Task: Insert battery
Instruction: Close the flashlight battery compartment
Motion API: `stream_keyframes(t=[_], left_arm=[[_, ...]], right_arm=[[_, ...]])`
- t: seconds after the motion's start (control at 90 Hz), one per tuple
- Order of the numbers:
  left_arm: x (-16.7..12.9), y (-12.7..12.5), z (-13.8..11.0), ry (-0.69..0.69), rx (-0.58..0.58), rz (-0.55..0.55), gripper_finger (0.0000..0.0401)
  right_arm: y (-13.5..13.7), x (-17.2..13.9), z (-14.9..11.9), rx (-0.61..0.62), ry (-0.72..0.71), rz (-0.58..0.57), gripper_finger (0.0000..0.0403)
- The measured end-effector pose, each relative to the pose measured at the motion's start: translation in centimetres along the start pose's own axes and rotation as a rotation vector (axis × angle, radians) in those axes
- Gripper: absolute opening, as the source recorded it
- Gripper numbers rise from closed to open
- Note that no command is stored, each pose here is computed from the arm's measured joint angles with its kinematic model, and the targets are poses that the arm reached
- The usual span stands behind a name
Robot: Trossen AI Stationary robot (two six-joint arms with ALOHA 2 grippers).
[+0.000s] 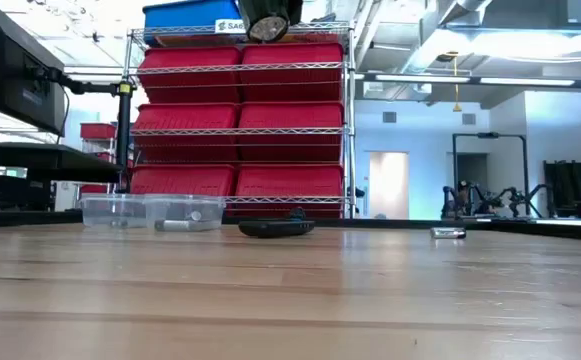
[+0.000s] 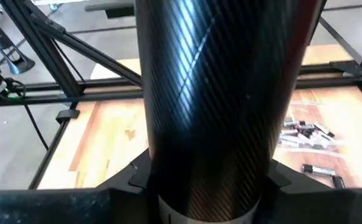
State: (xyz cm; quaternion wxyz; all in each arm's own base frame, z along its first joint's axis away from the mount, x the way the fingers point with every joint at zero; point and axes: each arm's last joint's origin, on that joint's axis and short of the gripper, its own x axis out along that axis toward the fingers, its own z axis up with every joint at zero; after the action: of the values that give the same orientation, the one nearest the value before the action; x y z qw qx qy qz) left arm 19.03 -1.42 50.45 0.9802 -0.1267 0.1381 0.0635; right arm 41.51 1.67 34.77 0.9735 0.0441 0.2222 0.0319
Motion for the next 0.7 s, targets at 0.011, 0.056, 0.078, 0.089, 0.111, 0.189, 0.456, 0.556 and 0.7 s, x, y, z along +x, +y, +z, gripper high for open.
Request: stream_keyframes(t=[0.011,0.056,0.078,0.089,0.111,0.189,0.456,0.556,0.7], left_arm=[[0.1,0.0,0.0,0.006,0.005,0.003,0.021],[0.9,0.1,-0.2,0.031,0.021,0.018,0.021],[1.4,0.1,-0.3,0.042,0.028,0.021,0.021],[1.6,0.1,-0.3,0.047,0.032,0.021,0.021],[2.0,0.1,-0.4,0.055,0.042,0.026,0.021],[3.2,0.0,-0.7,0.093,0.068,0.009,0.021],[5.4,-0.2,-1.3,0.157,0.135,-0.025,0.021],[5.8,-0.1,-1.7,0.206,0.164,-0.027,0.021],[6.6,0.0,-2.5,0.283,0.177,-0.012,0.021]], right_arm=[[0.0,0.0,0.0,0.0,0.002,0.0,0.0132],[0.0,0.0,-0.1,0.0,0.006,0.001,0.0132],[0.0,0.0,-0.1,0.001,0.007,0.001,0.0132],[0.0,0.0,-0.1,0.002,0.009,0.001,0.0132],[0.0,0.0,-0.1,0.0,0.011,0.0,0.0132],[-0.1,0.0,-0.2,-0.007,0.023,-0.002,0.0132],[-0.1,-0.1,-0.8,-0.005,0.089,-0.006,0.0132],[0.1,-0.1,-1.1,-0.006,0.113,0.0,0.0132],[0.3,-0.1,-1.3,-0.007,0.133,0.002,0.0132]])
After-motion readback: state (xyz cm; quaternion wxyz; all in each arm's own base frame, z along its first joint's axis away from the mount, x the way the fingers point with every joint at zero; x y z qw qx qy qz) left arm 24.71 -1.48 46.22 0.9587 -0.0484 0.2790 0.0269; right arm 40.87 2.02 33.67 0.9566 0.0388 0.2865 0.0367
